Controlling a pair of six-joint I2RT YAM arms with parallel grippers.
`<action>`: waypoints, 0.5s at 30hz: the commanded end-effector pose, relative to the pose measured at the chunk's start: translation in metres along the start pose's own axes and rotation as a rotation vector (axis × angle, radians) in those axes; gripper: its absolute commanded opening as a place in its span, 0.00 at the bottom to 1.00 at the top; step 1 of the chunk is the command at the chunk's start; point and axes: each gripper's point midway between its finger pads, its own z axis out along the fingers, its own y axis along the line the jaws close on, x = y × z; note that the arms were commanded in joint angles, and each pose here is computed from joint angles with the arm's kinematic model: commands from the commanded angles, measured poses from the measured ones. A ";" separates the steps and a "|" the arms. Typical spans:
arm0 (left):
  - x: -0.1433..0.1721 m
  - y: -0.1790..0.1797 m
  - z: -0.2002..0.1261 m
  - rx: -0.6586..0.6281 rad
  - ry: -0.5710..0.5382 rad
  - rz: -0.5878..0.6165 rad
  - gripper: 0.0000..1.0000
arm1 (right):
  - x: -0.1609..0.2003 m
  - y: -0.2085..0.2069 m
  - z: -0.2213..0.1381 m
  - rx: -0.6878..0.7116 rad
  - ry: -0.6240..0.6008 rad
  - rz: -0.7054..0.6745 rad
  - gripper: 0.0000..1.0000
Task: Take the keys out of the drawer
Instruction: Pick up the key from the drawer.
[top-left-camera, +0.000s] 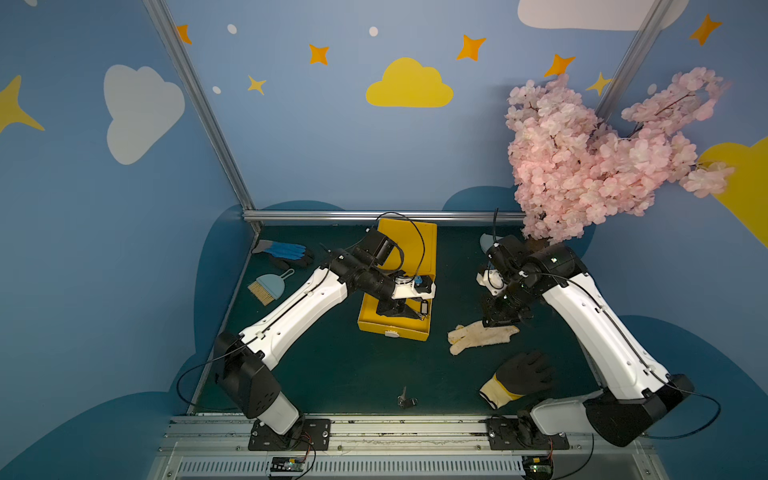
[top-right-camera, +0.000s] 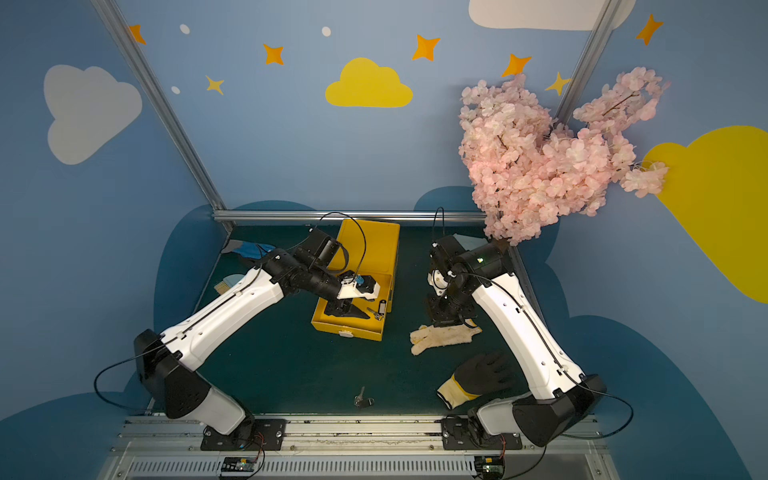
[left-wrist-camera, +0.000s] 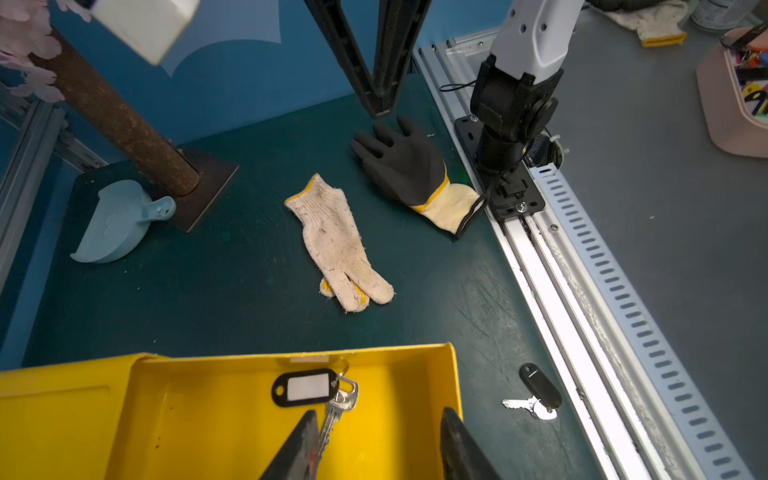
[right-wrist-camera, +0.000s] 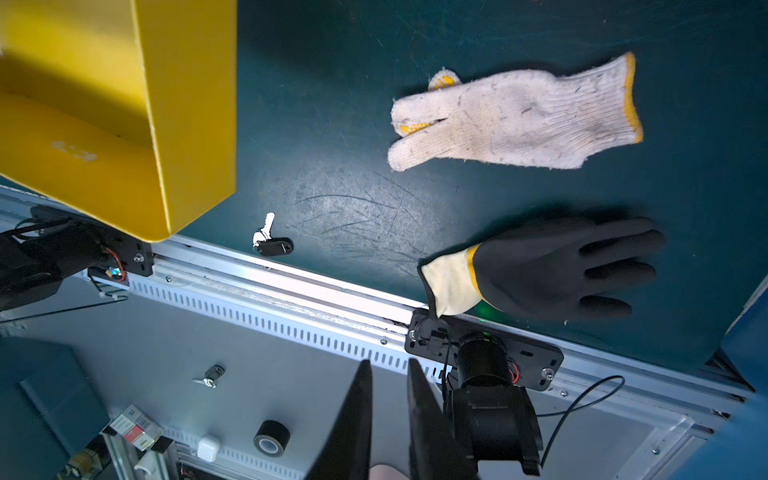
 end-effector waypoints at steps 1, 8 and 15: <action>-0.004 0.015 0.004 -0.013 -0.004 0.109 0.48 | 0.000 0.006 -0.003 -0.046 -0.024 -0.003 0.19; 0.010 0.030 0.023 0.001 0.035 0.145 0.46 | -0.009 0.006 0.000 -0.046 -0.011 -0.018 0.19; 0.033 0.024 0.047 0.061 0.100 0.140 0.40 | -0.015 0.003 0.007 -0.036 0.015 -0.032 0.19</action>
